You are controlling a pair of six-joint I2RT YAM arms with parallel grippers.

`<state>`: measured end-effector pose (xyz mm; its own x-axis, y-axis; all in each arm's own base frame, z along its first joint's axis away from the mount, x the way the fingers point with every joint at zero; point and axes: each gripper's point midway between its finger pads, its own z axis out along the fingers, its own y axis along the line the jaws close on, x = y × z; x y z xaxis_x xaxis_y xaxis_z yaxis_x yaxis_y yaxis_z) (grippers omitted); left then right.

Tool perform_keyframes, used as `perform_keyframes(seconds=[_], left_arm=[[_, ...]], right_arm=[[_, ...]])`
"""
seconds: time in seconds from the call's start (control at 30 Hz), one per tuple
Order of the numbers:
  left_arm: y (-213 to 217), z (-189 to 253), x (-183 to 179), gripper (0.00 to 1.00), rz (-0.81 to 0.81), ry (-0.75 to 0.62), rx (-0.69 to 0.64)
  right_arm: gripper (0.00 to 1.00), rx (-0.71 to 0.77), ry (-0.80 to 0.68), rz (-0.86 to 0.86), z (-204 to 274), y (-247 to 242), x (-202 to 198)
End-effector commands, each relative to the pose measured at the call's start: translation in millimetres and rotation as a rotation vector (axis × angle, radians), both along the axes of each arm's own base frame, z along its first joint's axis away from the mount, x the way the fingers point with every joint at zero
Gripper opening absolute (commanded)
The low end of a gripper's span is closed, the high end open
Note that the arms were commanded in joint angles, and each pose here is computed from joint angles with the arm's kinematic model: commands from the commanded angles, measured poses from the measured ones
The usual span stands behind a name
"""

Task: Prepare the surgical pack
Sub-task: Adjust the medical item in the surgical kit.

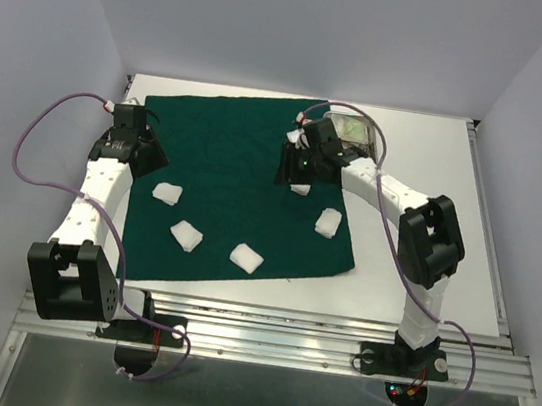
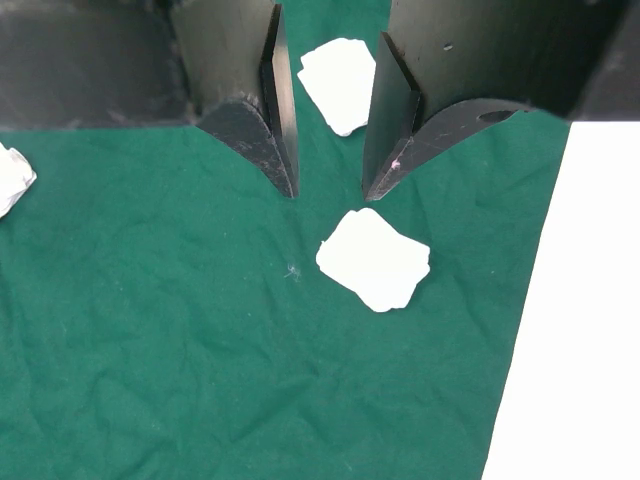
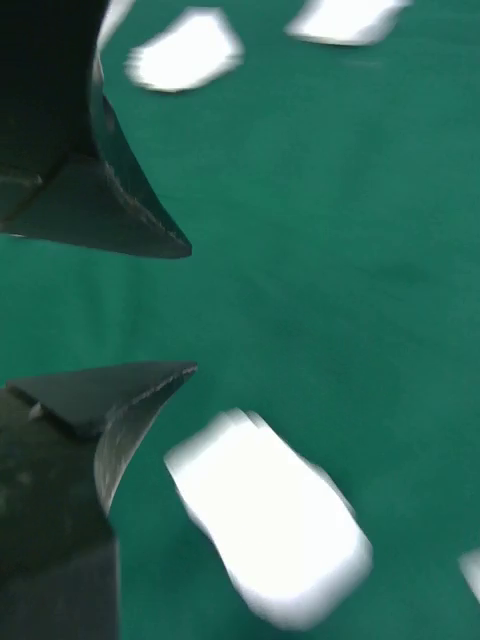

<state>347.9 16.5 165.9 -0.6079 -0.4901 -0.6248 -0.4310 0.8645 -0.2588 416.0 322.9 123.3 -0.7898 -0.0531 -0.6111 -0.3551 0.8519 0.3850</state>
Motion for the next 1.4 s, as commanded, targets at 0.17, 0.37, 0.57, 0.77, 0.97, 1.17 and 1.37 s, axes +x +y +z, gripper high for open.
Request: perform_keyframes(seconds=[0.17, 0.37, 0.57, 0.77, 0.97, 1.17, 1.37], left_arm=[[4.9, 33.6, 2.9, 0.43, 0.011, -0.085, 0.037], [2.7, 32.2, 2.2, 0.43, 0.013, -0.078, 0.021], [5.2, 38.3, -0.8, 0.43, 0.012, -0.088, 0.040], [2.9, 30.6, 0.1, 0.43, 0.008, -0.080, 0.027], [2.7, 31.9, 0.5, 0.43, 0.005, -0.085, 0.025], [2.7, 29.9, -0.7, 0.43, 0.003, -0.080, 0.027], [1.6, 29.8, -1.5, 0.43, -0.001, -0.081, 0.025]], right_arm=[[0.58, 0.045, 0.296, 0.565, -33.3, 42.9, -171.6], [0.60, 0.082, 0.333, 0.568, -51.2, 61.1, -194.2], [0.61, 0.075, 0.379, 0.531, -73.6, 65.3, -200.9], [0.60, 0.050, 0.418, 0.542, -91.5, 65.8, -211.5], [0.59, 0.041, 0.429, 0.529, -100.8, 67.0, -209.5], [0.43, 0.068, 0.432, 0.545, -93.3, 72.4, -209.9], [0.11, 0.081, 0.416, 0.546, -82.8, 73.8, -208.8]])
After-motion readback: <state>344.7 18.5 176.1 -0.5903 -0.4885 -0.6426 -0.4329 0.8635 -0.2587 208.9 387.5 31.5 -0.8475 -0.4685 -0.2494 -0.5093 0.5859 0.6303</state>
